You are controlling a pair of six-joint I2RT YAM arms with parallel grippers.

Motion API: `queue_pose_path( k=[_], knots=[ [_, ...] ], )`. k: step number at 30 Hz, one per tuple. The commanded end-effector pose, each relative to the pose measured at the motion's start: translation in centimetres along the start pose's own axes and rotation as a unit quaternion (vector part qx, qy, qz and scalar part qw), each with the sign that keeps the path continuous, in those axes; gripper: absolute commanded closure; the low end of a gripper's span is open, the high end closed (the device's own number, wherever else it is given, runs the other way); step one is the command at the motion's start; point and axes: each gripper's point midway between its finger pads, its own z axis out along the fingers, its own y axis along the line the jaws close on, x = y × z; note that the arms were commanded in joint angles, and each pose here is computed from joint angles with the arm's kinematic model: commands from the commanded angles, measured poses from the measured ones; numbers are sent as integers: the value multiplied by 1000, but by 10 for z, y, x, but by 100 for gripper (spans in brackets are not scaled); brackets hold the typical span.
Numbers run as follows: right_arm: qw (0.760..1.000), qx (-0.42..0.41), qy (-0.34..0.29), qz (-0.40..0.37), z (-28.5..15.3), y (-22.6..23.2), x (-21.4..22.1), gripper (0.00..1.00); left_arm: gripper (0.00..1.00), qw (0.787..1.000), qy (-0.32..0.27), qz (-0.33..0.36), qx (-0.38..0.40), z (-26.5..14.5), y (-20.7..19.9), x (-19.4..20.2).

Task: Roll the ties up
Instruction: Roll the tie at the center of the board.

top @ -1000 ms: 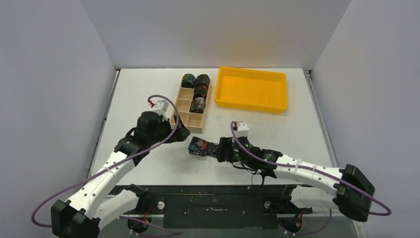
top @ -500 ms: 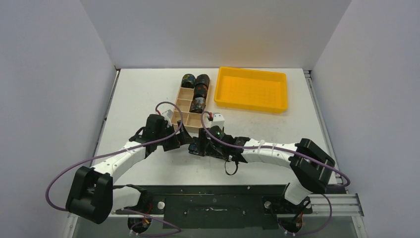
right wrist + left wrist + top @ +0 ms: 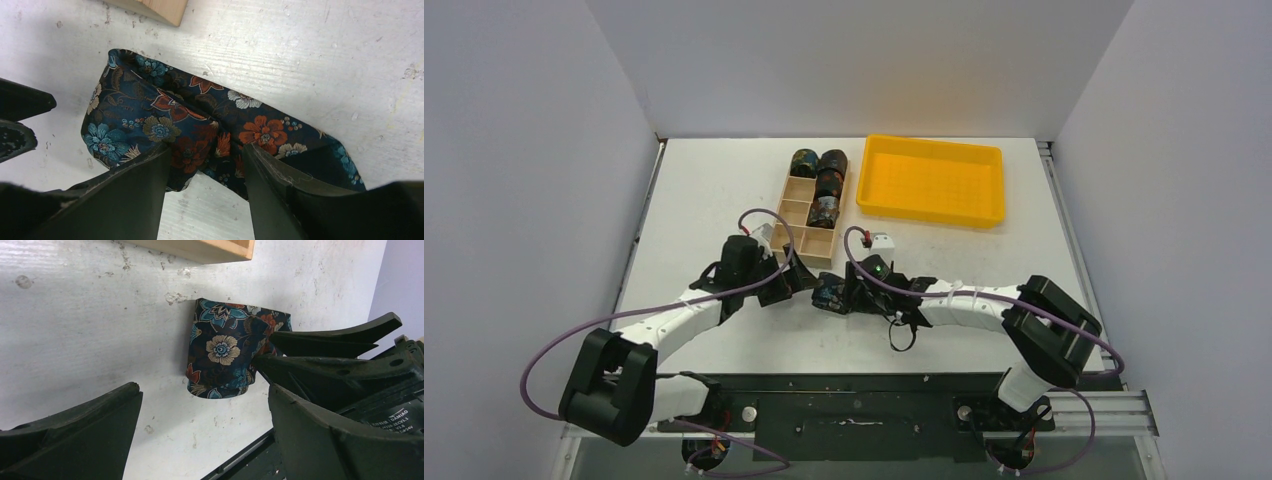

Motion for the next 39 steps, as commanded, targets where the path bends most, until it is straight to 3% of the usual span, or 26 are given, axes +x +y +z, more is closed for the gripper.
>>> queue_pose_path(
  k=[1,22,39],
  knots=[
    [1000,-11,-9,1,1,-2,-4,46,4,999,-14,12,37,7,-19,-10],
    [1000,-22,6,13,3,-21,11,50,0,993,78,16,87,59,-39,6],
    [999,-32,-2,20,-1,-18,4,51,58,984,129,11,125,58,-42,35]
  ],
)
